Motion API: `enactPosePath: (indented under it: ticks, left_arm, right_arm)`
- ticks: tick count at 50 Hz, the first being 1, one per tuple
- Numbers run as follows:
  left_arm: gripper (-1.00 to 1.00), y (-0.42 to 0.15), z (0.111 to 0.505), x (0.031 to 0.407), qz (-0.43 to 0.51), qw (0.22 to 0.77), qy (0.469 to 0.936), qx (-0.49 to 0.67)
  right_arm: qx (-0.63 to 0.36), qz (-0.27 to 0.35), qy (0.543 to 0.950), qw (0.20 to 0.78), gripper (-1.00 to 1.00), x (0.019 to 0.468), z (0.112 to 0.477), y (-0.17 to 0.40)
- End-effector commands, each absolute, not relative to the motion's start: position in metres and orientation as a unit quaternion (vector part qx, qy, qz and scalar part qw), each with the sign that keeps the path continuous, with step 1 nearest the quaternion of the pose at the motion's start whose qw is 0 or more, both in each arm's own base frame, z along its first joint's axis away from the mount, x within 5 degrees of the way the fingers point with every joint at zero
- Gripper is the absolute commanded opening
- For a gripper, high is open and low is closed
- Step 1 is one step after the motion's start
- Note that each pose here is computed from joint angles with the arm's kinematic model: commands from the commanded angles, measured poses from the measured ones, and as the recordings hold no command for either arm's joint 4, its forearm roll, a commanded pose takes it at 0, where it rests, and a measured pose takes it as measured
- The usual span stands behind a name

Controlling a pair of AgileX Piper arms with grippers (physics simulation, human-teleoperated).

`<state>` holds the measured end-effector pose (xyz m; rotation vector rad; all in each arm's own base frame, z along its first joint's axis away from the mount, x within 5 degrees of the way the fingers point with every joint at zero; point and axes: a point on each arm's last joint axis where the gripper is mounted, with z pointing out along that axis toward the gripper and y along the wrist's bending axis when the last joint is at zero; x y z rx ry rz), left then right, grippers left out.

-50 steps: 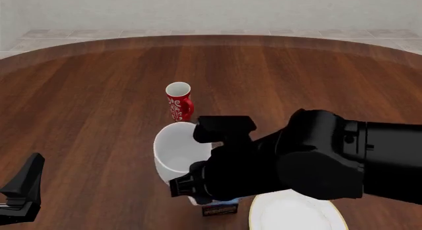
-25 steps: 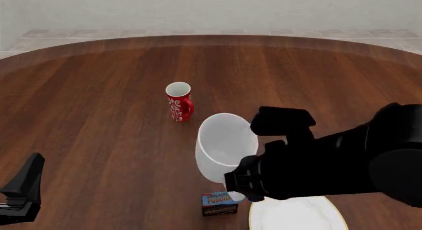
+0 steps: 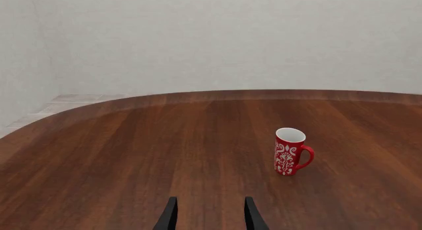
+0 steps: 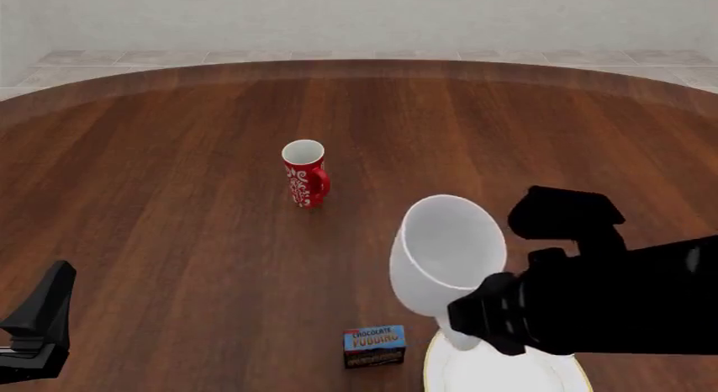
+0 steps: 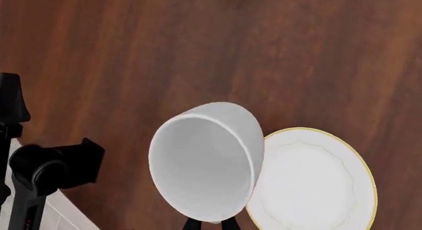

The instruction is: Put the white mug on the plate.

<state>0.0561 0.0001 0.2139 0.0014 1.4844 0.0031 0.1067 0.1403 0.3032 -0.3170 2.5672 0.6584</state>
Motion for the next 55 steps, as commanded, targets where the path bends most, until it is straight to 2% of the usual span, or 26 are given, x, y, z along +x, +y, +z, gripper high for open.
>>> enactPosePath:
  ticks: [1, 18, 55]
  left_arm:
    - [1.00, 0.000, 0.214, 0.056, 0.001, 0.737, 0.676, 0.001]
    - [1.00, 0.000, 0.214, 0.056, 0.001, 0.737, 0.676, 0.001]
    - [1.00, 0.000, 0.214, 0.056, 0.001, 0.737, 0.676, 0.001]
  right_arm:
    - [-0.099, 0.235, 0.937, 0.240, -1.00, 0.098, 0.306, 0.119]
    - [-0.079, 0.226, 0.941, 0.239, -1.00, 0.085, 0.297, 0.095]
    - [-0.074, 0.210, 0.948, 0.226, -1.00, 0.078, 0.282, 0.085]
